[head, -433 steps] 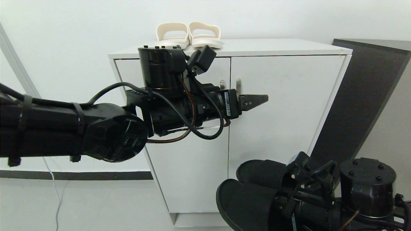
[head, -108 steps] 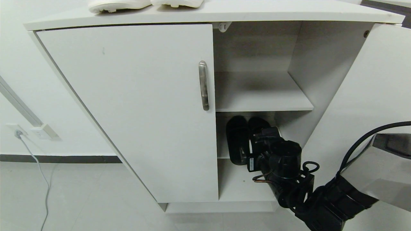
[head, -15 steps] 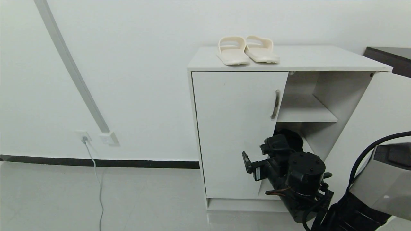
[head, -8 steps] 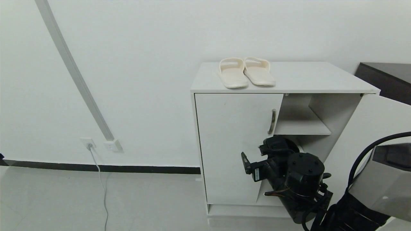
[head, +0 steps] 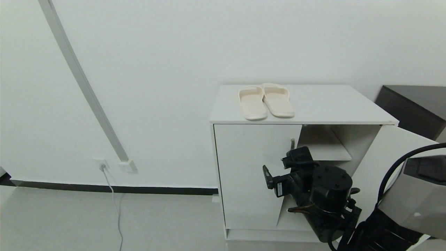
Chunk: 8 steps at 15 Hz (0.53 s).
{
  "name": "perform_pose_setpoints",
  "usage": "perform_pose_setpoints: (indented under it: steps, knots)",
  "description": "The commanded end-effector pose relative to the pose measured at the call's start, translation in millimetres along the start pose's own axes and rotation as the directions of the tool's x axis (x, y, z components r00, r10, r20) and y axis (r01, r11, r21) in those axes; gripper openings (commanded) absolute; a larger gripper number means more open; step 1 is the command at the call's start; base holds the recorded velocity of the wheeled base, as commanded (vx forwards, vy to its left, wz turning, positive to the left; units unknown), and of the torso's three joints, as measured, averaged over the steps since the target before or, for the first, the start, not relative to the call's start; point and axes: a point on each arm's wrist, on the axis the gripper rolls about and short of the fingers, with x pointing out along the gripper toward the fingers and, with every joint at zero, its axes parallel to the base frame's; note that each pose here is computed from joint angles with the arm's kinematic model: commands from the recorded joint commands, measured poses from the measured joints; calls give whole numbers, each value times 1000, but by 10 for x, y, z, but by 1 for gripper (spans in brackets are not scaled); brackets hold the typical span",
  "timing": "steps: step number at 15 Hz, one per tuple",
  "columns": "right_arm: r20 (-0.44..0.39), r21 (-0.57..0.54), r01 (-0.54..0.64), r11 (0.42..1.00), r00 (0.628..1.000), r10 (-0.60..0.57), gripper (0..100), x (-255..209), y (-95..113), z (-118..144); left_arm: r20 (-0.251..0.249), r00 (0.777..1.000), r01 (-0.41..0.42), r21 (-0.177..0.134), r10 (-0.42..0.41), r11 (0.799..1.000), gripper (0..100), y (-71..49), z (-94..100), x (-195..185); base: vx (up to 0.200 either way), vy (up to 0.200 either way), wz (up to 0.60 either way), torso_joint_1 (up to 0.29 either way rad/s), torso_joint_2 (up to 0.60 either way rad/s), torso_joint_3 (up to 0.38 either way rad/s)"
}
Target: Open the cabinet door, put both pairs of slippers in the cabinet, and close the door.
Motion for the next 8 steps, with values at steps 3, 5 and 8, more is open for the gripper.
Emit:
perform_pose_setpoints:
  steps: [3,5,8]
  knots:
    - [-6,-2,5,1000,1000,-5,100,25,-6,-29,0,1000,-2,-1,2,1000,0,0,0,0,0,0,0,232,-546,-321]
    - [-5,-3,5,1000,1000,-5,100,27,-5,-26,1,1000,-2,-1,2,1000,0,0,1,0,0,0,0,239,-562,-320]
    - [-7,-4,5,1000,1000,-5,100,19,-9,-30,0,1000,0,1,0,1000,0,0,0,0,0,0,0,269,-595,-331]
